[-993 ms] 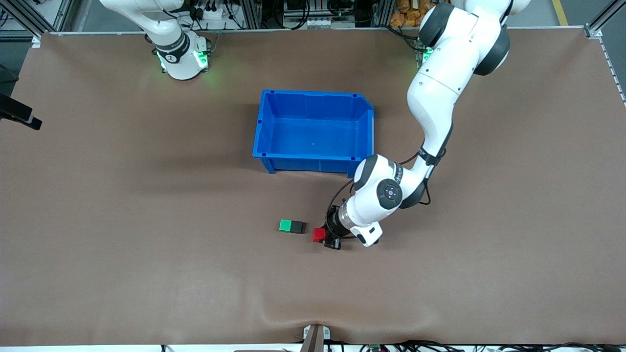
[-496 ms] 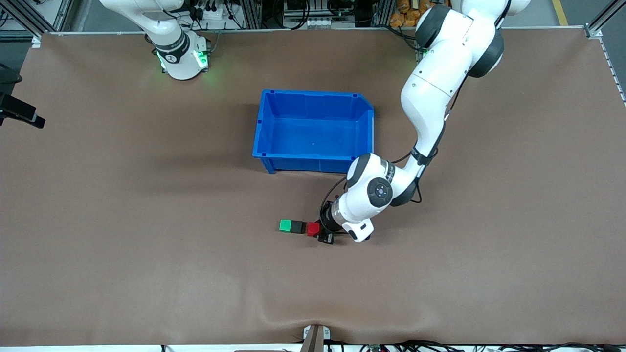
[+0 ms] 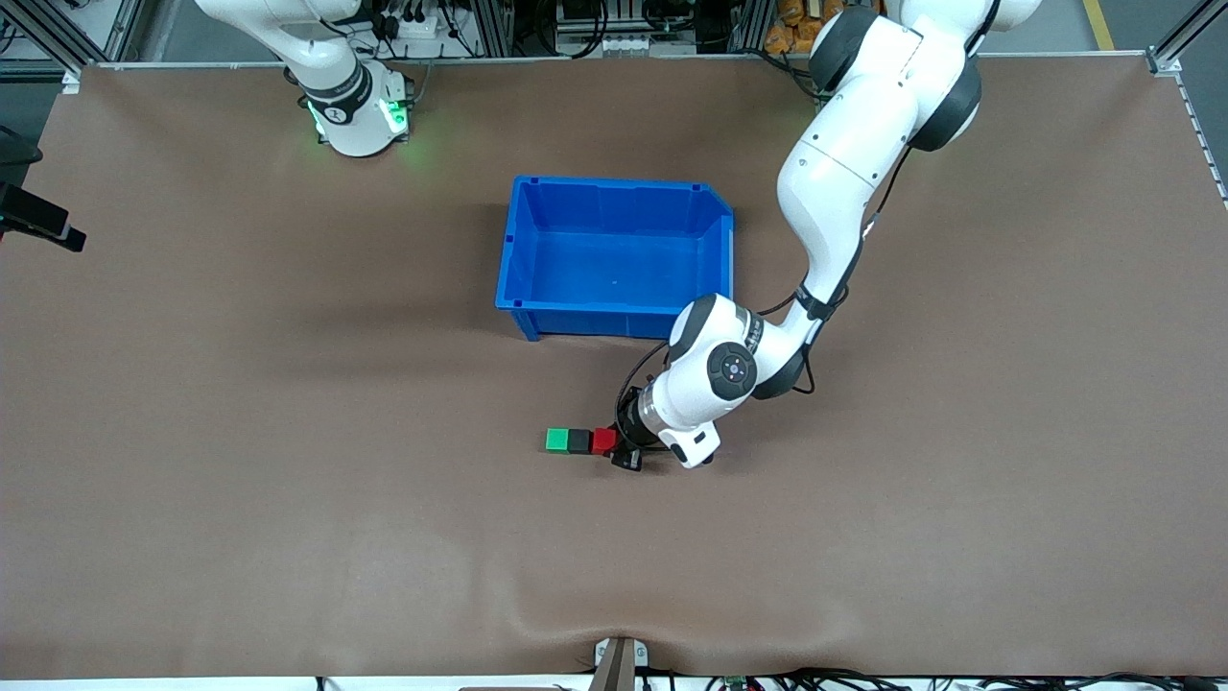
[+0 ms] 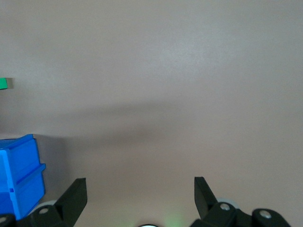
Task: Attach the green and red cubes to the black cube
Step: 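Lower the red cube against the black cube's free side with the left gripper, then open the left gripper and lift it away from the cubes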
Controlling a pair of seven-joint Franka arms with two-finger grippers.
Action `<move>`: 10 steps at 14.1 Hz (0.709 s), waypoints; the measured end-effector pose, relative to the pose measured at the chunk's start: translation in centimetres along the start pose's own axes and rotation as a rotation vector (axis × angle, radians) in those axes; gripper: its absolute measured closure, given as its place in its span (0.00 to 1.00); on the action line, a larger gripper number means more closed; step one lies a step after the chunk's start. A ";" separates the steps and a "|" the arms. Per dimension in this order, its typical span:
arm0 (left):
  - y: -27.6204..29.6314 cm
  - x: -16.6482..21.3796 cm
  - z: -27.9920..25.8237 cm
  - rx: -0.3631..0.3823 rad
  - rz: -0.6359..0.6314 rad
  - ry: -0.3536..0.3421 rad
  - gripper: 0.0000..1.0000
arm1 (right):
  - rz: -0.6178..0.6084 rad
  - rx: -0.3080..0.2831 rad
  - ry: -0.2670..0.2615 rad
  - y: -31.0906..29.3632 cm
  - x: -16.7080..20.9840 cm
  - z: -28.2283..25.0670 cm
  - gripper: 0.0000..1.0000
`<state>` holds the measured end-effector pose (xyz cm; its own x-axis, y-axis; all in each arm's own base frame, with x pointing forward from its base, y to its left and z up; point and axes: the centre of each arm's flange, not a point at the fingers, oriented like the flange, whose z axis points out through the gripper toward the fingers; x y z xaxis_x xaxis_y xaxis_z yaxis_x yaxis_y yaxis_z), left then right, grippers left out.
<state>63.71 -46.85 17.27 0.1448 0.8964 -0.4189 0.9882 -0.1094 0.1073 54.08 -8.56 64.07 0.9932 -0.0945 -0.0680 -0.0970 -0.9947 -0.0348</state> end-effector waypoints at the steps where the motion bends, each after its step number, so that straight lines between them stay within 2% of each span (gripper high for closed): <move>1: 0.0 -0.1 0.0 0.001 0.001 0.000 0.60 | -0.002 -0.002 0.000 -0.1 0.0 0.0 0.00; 4: -0.7 -1.2 0.4 0.015 0.019 0.006 0.60 | -0.003 -0.003 0.000 -0.1 0.0 0.0 0.00; 5: -1.1 -1.4 0.7 0.028 0.023 0.010 0.56 | -0.002 -0.003 0.000 -0.1 0.0 0.0 0.00; 10: -1.1 -1.9 0.5 0.054 0.031 0.015 0.07 | 0.005 -0.003 0.000 0.0 0.0 0.0 0.00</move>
<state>62.34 -48.66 17.48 0.1745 0.8985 -0.4029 0.9846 -0.1594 0.0711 54.08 -8.57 64.07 0.9927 -0.0994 -0.0685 -0.1018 -0.9943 -0.0312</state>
